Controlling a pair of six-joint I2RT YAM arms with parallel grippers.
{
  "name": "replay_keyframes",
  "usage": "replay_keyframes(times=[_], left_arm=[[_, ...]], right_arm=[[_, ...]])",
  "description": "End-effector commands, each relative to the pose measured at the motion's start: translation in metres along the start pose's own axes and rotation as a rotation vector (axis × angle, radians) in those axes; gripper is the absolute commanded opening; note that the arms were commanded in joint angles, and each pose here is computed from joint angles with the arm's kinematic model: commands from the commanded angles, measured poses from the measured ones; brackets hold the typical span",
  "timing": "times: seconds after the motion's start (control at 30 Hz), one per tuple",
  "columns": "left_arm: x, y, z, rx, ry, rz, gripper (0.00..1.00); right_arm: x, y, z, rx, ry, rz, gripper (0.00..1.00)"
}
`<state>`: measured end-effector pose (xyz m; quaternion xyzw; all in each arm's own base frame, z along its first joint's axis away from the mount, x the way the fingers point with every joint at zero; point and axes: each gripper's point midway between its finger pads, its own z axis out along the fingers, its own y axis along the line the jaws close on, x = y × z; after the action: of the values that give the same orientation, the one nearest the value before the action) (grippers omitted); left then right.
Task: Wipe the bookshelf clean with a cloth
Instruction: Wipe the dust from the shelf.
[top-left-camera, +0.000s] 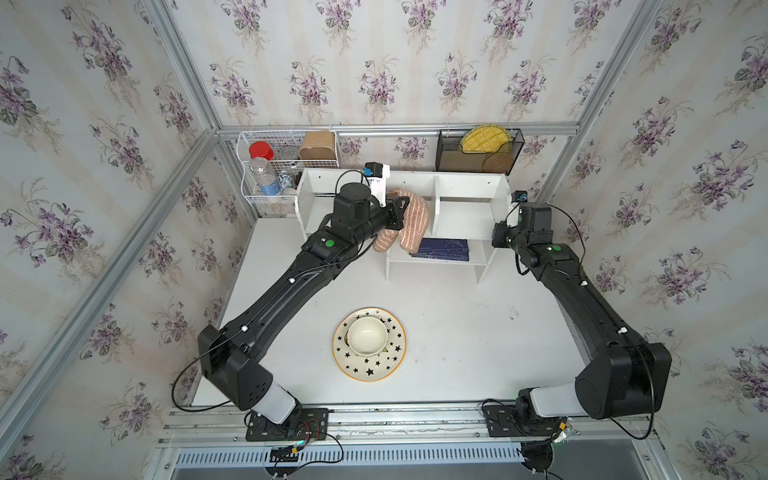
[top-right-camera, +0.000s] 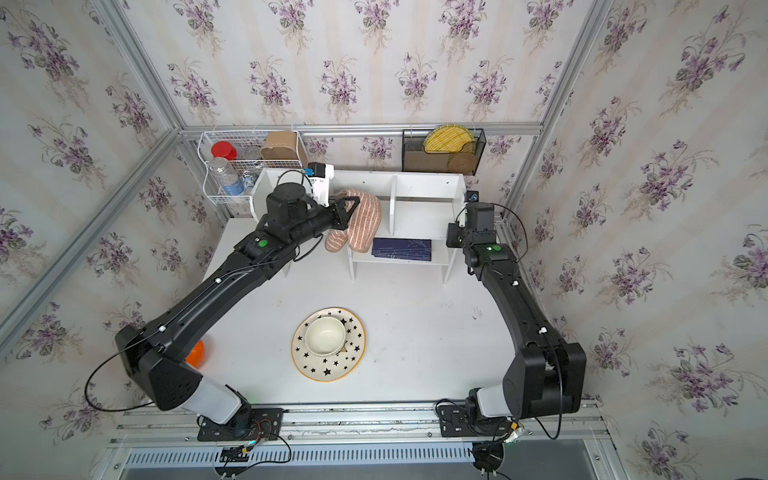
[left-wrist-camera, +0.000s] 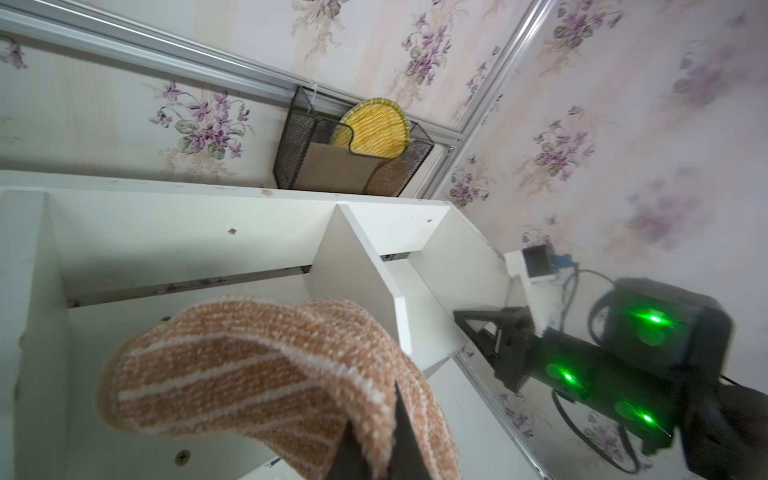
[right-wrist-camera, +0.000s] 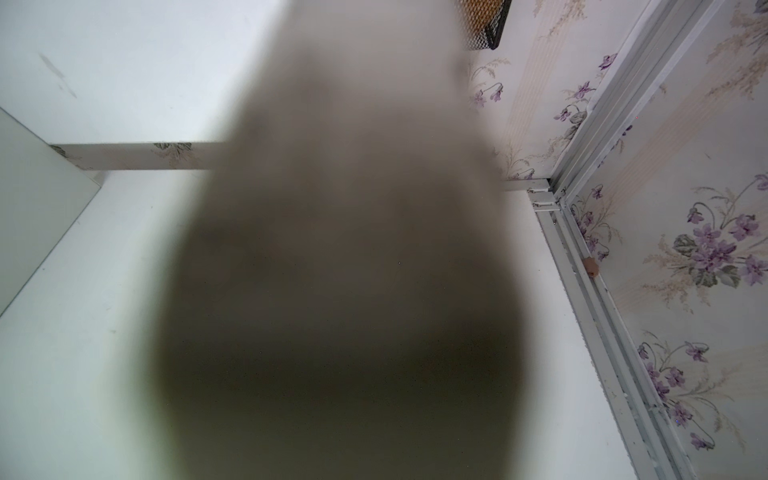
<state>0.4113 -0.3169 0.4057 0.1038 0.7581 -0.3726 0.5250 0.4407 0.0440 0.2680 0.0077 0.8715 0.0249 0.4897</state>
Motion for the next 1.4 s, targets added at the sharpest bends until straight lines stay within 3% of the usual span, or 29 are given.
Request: replay_keyframes(times=[0.0,0.33,0.47,0.6,0.8,1.0,1.17,1.37], left_arm=[[-0.001,0.010,0.020,-0.041,-0.007,0.002,0.00],[0.038,0.055,0.073,-0.188,0.083,0.020,0.00],[0.052,0.071,0.068,-0.265,0.115,0.024,0.00],[0.042,0.086,0.055,-0.371,0.093,0.052,0.00],[0.032,0.075,0.063,-0.334,0.090,0.072,0.00],[0.051,0.058,0.085,-0.240,0.134,0.046,0.00],[0.050,0.052,0.075,-0.247,0.116,0.041,0.00],[0.036,0.066,0.040,-0.361,0.080,0.086,0.00]], right_arm=[[-0.006,0.021,-0.002,-0.122,-0.015,0.115,0.00],[-0.008,0.023,0.001,-0.135,-0.019,0.122,0.00],[-0.008,0.022,0.000,-0.131,-0.022,0.119,0.00],[-0.006,0.024,0.002,-0.136,-0.019,0.122,0.00],[-0.001,0.023,0.004,-0.135,-0.014,0.128,0.00],[-0.001,0.023,0.002,-0.132,-0.017,0.126,0.00],[-0.003,0.022,0.001,-0.133,-0.021,0.124,0.00],[-0.001,0.022,-0.001,-0.135,-0.021,0.124,0.00]])
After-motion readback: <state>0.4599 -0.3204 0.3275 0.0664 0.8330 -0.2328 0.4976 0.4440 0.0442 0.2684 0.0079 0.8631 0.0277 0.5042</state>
